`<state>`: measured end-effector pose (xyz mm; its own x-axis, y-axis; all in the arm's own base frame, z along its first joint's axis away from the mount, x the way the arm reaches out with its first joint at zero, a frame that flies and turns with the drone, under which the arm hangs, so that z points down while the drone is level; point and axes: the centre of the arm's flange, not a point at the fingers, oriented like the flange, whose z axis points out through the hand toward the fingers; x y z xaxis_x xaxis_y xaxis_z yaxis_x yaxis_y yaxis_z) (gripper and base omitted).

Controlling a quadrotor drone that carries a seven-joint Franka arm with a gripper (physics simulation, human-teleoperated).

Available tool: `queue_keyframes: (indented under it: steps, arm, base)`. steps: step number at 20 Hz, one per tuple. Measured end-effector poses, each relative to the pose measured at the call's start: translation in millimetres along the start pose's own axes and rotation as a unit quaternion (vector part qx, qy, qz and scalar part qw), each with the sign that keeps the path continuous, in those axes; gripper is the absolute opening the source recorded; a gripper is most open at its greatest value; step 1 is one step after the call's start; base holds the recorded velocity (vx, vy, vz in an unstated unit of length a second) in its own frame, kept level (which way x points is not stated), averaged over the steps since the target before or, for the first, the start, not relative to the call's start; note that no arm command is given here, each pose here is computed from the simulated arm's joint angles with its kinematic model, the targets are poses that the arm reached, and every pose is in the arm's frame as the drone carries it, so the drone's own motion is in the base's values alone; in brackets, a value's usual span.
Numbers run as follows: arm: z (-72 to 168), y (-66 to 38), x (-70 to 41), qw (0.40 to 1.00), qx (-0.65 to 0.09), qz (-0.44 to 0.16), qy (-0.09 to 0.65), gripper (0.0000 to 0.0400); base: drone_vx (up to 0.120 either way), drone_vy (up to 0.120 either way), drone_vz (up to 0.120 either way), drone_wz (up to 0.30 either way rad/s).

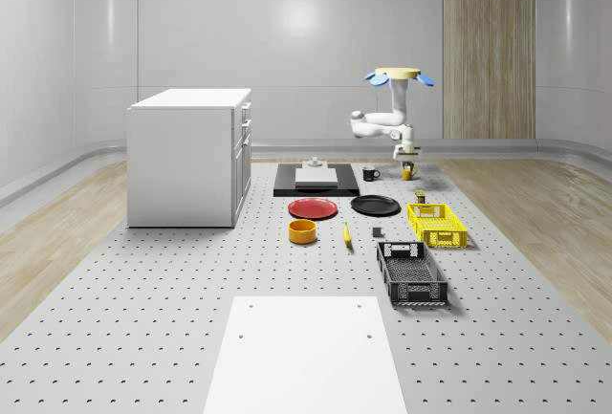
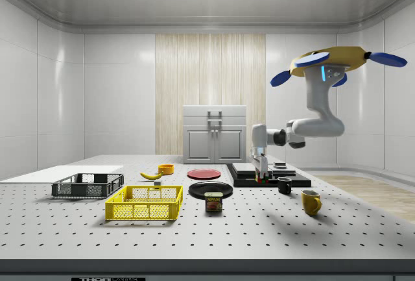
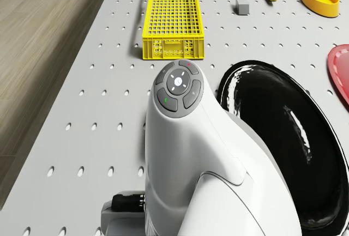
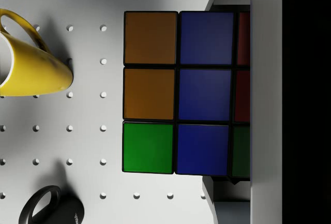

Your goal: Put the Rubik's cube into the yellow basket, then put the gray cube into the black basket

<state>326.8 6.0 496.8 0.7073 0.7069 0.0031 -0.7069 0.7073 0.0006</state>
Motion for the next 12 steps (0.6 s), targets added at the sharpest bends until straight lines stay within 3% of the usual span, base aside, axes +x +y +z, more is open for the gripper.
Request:
queue_keyframes:
  steps: [7,12]
  arm:
    - [-0.1,0.0,0.0,1.000,0.000,0.000,0.000,0.0323]
    - [-0.1,0.0,0.0,1.000,0.000,0.000,0.000,0.0323]
  base:
    - [0.120,0.120,0.000,0.000]
    - [0.120,0.000,0.000,0.000]
